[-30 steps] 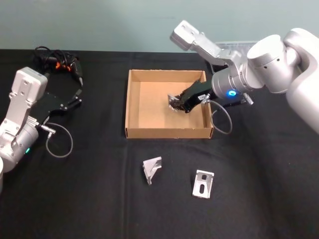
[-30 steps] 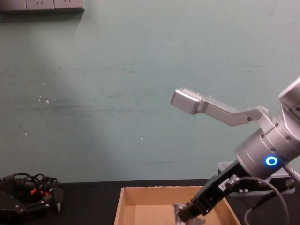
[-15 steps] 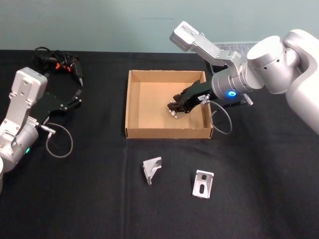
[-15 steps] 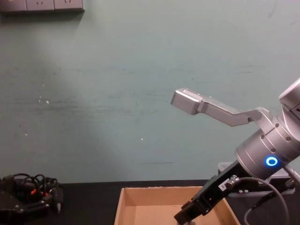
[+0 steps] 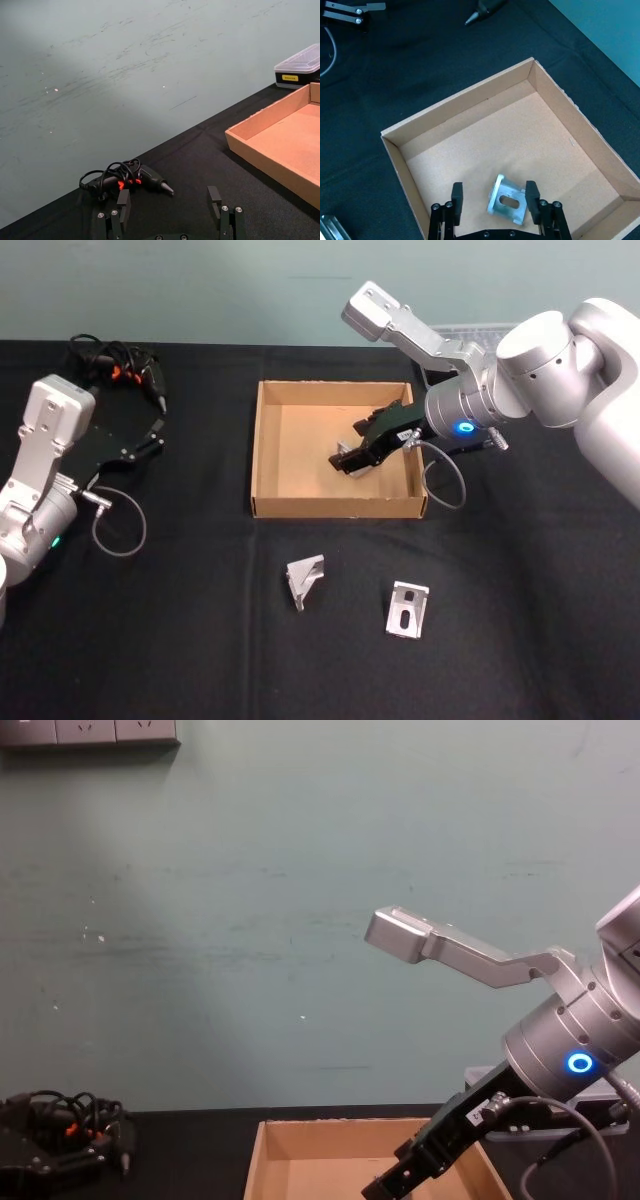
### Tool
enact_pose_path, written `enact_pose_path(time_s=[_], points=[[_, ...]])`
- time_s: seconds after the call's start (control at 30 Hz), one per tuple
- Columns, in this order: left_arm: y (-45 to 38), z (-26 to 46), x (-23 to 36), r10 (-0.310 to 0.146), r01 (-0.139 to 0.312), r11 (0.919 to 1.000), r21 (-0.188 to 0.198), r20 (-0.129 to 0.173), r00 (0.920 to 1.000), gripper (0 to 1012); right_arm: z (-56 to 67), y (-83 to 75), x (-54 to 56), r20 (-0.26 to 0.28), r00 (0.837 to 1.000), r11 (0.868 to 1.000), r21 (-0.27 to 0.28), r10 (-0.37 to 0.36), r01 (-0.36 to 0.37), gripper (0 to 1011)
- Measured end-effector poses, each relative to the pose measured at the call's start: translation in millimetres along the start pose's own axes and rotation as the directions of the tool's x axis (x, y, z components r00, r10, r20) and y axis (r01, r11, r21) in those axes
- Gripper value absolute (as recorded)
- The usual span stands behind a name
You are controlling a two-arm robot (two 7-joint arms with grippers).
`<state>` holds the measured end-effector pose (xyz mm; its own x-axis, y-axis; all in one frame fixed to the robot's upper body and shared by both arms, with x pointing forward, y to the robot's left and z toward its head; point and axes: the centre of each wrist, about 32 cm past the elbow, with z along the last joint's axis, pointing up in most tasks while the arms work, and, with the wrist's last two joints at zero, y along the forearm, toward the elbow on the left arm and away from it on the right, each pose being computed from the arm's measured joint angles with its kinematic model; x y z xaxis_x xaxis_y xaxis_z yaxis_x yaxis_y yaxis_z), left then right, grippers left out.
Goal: Use one hand to pick up the angle iron from the table and place it into the box.
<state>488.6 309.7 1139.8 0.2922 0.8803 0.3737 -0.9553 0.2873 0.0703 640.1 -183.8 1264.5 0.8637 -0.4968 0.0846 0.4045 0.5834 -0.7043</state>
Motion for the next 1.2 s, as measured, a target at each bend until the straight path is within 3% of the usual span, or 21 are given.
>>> enact_pose_path(time_s=[0.27,0.37,0.6,0.77,0.93,1.03,1.2], points=[[0.0,0.0,0.0,0.0,0.0,1.0,0.0,0.0,1.0,1000,0.1,-0.2,0.0,0.0,1.0,1.0,0.001,0.0,0.0,1003],[0.0,0.0,0.0,0.0,0.0,1.0,0.0,0.0,1.0,1000,0.0,-0.8,-0.4,0.002,1.0,1.0,0.005,-0.002,0.002,1004],[0.0,0.0,0.0,0.0,0.0,1.0,0.0,0.0,1.0,1000,-8.6,-18.5,-5.4,0.05,0.998,0.993,0.115,-0.033,0.027,1004],[0.0,0.0,0.0,0.0,0.0,1.0,0.0,0.0,1.0,1000,-29.0,-36.9,-8.3,0.073,0.997,0.975,0.222,-0.04,0.023,1004],[0.0,0.0,0.0,0.0,0.0,1.0,0.0,0.0,1.0,1000,-60.2,-58.6,-11.9,0.111,0.994,0.948,0.316,-0.001,-0.034,1004],[0.0,0.0,0.0,0.0,0.0,1.0,0.0,0.0,1.0,1000,-72.9,-67.0,-13.6,0.141,0.989,0.939,0.332,0.04,-0.085,1004],[0.0,0.0,0.0,0.0,0.0,1.0,0.0,0.0,1.0,1000,-97.9,-85.0,-18.5,0.233,0.96,0.92,0.321,0.155,-0.226,1004]])
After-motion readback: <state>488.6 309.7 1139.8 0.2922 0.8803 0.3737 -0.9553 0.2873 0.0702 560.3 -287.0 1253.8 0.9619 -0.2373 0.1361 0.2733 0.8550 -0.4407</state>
